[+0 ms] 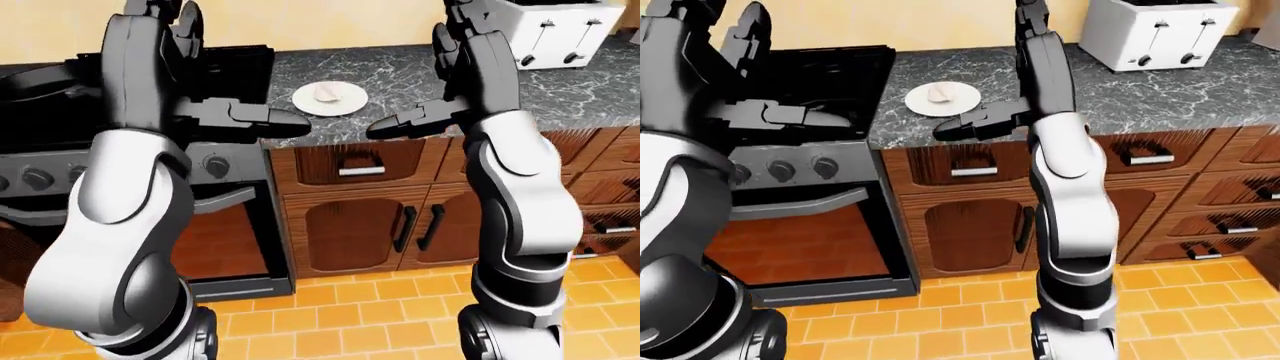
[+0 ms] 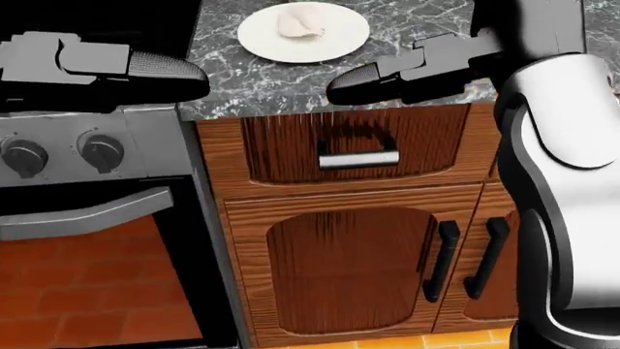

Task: Pick the chicken breast from the plate and place it in the pan.

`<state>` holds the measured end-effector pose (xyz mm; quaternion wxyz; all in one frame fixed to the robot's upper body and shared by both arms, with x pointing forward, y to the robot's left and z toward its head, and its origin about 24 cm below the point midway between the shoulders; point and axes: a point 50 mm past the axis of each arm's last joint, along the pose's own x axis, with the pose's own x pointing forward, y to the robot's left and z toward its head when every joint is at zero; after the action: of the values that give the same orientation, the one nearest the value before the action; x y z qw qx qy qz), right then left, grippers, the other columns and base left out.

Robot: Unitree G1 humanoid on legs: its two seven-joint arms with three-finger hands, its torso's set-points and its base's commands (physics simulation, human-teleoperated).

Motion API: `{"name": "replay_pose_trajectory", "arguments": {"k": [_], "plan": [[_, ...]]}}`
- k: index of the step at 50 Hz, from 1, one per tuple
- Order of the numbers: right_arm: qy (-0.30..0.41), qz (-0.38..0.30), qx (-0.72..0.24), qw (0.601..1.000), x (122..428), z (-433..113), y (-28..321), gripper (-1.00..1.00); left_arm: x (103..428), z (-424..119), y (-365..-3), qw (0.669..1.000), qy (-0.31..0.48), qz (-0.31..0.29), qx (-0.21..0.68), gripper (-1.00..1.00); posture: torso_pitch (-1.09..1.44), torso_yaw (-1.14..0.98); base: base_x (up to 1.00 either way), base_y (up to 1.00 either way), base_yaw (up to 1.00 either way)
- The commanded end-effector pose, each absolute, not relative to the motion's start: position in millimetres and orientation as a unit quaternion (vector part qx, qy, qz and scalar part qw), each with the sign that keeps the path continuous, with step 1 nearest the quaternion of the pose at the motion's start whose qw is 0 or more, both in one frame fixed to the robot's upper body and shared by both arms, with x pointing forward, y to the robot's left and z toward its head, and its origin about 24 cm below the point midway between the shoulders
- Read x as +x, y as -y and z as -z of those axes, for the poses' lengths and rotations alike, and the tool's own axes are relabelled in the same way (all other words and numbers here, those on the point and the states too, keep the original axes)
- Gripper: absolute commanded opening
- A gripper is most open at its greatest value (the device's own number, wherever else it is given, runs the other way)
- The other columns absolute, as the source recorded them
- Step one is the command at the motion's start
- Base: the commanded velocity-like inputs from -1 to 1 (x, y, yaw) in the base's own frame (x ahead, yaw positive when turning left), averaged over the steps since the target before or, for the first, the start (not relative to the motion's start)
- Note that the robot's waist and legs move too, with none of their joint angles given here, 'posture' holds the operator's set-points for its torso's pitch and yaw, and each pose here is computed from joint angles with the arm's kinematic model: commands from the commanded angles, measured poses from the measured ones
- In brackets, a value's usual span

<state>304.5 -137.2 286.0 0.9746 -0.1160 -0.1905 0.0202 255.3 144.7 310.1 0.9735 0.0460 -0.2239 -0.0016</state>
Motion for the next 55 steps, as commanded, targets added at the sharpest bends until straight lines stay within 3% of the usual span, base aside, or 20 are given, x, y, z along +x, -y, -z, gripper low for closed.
{"name": "replay_pose_trajectory", "arguments": {"k": [1, 55], "plan": [[0.244, -0.023, -0.119, 0.962, 295.5, -304.5, 132.9, 1.00, 248.0, -323.2, -148.1, 0.962, 0.268, -0.011, 0.042, 1.00, 0.00, 0.00, 0.30, 0.66, 0.00], [0.246, -0.027, -0.106, 0.963, 294.7, -304.3, 132.9, 1.00, 248.7, -321.6, -143.3, 0.962, 0.269, -0.004, 0.047, 1.00, 0.00, 0.00, 0.12, 0.09, 0.00]]}}
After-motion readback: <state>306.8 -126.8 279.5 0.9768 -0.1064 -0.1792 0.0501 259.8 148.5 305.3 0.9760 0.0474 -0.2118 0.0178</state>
